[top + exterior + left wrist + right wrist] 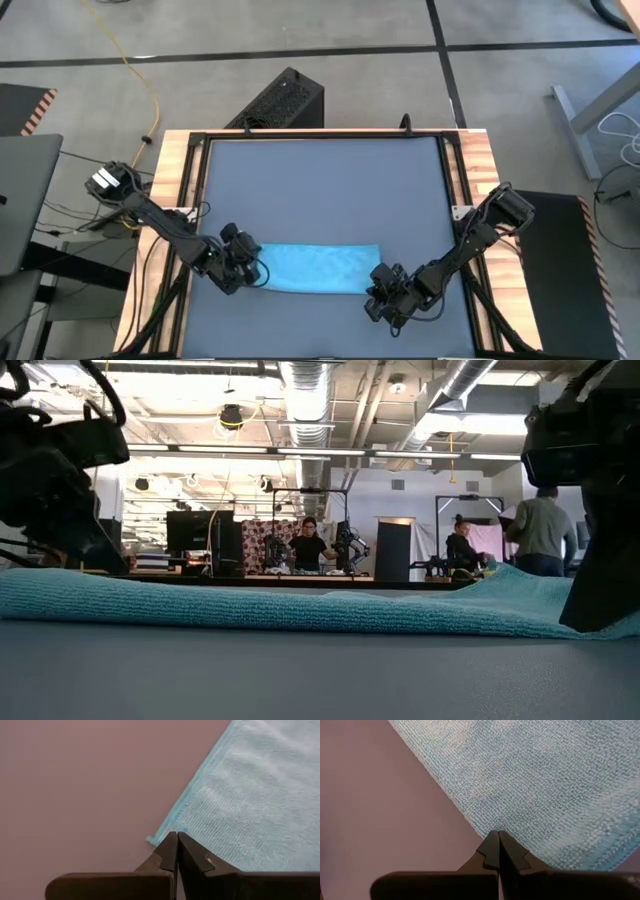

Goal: Roll towel
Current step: Fold the blue towel

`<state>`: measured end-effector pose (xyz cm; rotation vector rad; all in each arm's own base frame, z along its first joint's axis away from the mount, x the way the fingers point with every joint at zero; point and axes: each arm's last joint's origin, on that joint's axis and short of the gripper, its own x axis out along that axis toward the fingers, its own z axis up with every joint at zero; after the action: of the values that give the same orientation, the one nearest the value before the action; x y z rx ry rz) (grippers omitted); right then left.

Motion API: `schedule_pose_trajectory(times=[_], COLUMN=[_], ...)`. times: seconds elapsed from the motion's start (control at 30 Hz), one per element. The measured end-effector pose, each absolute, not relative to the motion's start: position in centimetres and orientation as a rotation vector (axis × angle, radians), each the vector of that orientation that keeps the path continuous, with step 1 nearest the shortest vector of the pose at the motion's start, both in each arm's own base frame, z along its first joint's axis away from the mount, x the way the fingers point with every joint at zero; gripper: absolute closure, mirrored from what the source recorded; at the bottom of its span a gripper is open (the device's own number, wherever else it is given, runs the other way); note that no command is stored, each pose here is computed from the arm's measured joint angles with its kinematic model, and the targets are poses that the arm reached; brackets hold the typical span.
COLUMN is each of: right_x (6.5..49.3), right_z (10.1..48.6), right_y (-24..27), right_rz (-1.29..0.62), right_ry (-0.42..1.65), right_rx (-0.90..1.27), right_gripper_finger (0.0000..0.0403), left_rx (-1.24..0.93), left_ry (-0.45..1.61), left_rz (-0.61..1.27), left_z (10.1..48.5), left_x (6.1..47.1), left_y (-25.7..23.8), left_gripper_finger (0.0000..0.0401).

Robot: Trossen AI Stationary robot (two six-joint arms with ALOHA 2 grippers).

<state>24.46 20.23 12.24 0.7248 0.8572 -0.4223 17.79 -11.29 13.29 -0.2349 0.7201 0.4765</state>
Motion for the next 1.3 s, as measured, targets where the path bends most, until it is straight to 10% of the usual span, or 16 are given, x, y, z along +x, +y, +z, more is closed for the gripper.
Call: schedule_pose_trajectory(times=[0.43, 0.87, 1.07, 1.3], right_x=[24.5, 25.7, 25.9, 25.9], right_z=[12.1, 12.0, 12.1, 12.2], right_y=[19.9, 18.1, 17.7, 17.7], right_rz=[-0.429, -0.398, -0.375, -0.370], right_ry=[0.874, 0.981, 1.011, 1.007], right_rx=[0.708, 0.651, 0.658, 0.660], right_gripper_finger=[0.0386, 0.0386, 0.0386, 0.0386], left_rx=[-0.339, -0.459, -0.335, -0.213], left_ry=[0.584, 0.771, 0.632, 0.691], left_rz=[0.038, 0.066, -0.090, 0.150], left_z=[15.3, 10.2, 13.3, 15.0], left_x=[20.3, 20.1, 20.7, 20.3], left_y=[-14.5, -19.4, -22.6, -20.6], left_gripper_finger=[0.0401, 0.0401, 0.0401, 0.0401])
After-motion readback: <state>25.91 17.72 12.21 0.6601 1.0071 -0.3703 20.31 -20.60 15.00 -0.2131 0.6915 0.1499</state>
